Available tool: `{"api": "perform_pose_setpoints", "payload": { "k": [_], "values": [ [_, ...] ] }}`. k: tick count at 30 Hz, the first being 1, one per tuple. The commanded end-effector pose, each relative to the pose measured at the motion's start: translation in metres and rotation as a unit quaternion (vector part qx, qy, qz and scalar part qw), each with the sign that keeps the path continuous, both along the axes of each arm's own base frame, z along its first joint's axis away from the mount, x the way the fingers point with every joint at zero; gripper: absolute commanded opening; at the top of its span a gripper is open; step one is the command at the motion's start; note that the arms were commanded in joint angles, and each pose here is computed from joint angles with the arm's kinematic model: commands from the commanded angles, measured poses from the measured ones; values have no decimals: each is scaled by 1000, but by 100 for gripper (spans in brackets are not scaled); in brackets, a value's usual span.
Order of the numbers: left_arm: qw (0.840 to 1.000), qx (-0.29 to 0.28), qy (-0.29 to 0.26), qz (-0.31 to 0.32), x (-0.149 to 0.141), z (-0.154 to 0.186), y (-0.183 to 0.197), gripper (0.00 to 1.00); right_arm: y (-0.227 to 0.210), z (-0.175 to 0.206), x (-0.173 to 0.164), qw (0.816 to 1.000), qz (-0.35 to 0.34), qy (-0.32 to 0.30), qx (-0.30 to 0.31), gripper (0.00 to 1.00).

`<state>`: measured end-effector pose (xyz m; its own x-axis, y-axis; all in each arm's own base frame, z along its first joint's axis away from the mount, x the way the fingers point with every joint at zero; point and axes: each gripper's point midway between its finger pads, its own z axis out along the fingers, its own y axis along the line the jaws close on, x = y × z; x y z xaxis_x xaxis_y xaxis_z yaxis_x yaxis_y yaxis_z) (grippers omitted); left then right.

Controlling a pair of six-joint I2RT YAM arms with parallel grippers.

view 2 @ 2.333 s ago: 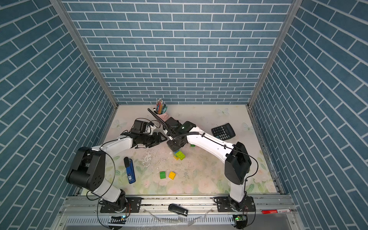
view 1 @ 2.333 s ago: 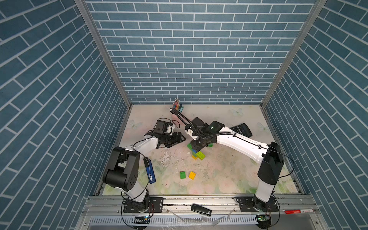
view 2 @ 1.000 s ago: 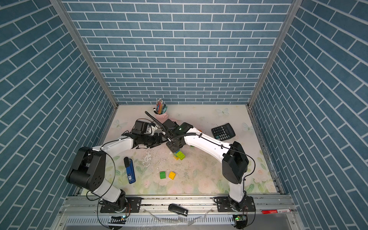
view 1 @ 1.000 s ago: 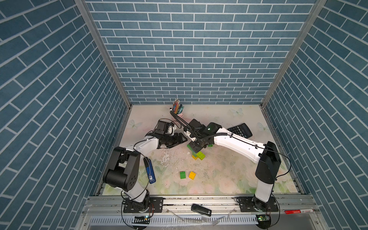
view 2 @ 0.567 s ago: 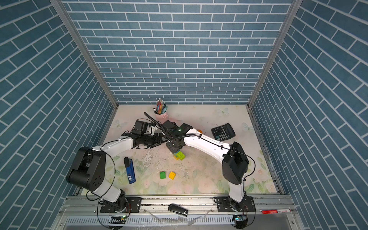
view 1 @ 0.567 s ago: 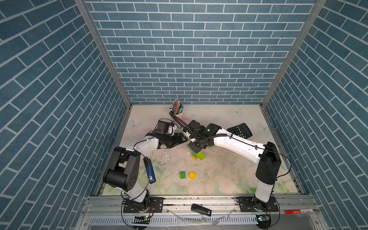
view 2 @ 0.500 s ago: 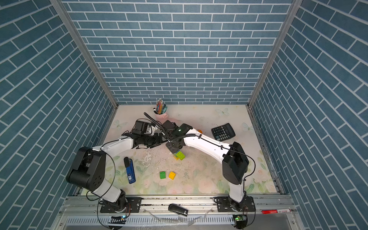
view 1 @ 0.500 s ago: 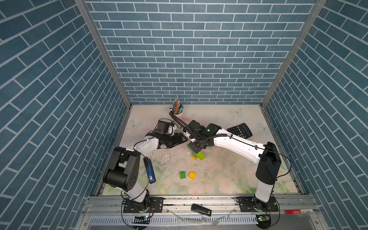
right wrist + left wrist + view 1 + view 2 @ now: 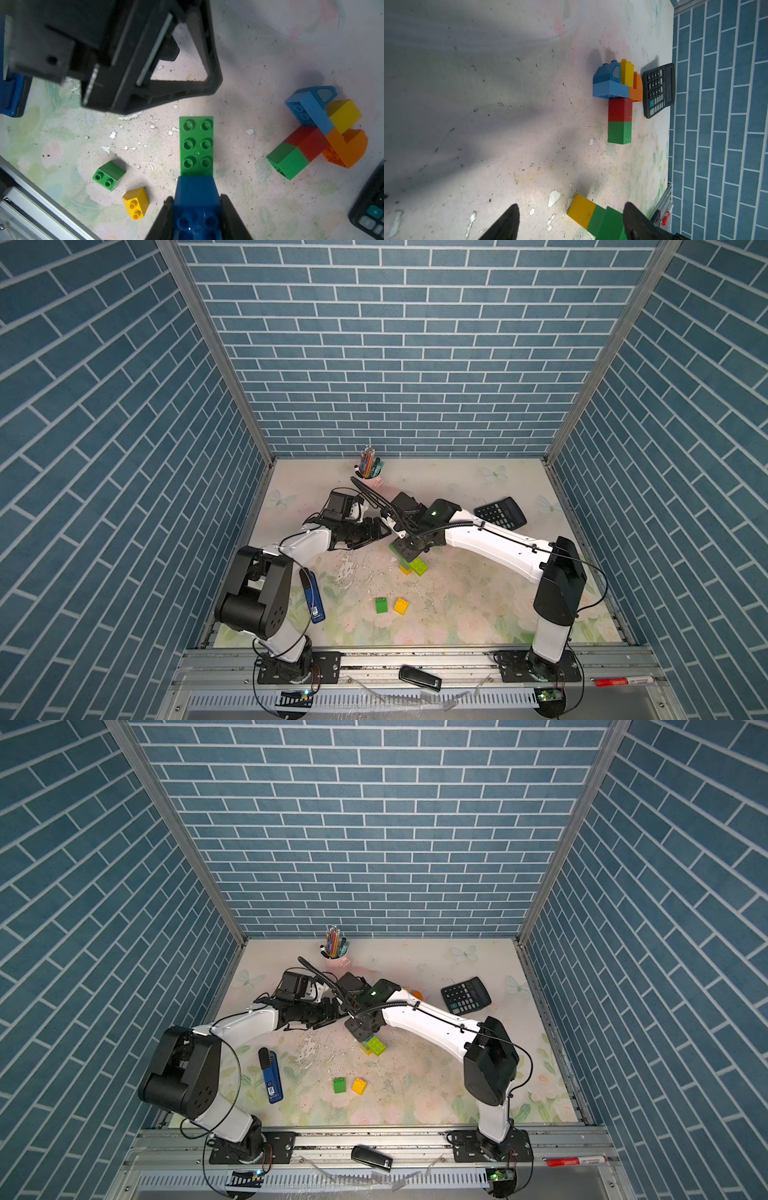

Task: Assemble a fork with lego
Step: Assemble the lego brick with the lego brick.

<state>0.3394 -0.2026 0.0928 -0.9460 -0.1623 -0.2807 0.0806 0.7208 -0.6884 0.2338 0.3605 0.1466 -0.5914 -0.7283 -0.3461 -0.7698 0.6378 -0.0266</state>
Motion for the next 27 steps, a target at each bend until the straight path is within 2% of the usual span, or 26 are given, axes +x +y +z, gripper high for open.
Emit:
{"api": "perform_pose_setpoints", "payload": {
  "k": [1, 4, 12, 21, 27],
  "values": [
    [1000, 4, 0, -9, -10, 0, 0, 80, -26, -42, -28, 993, -8, 84, -81, 0],
    [1000, 9, 2, -8, -15, -1, 3, 80, -23, -43, -29, 993, -6, 93, -75, 0],
    [1000, 6, 14, -6, -25, -12, 5, 80, -30, -47, -25, 991, 30, 77, -109, 0],
    [1000, 5, 18, -13, -34, -15, 3, 80, -22, -48, -22, 990, 47, 78, -107, 0],
    [1000, 8, 16, -13, -32, -14, 3, 80, -18, -45, -22, 992, 11, 98, -81, 0]
  ]
}}
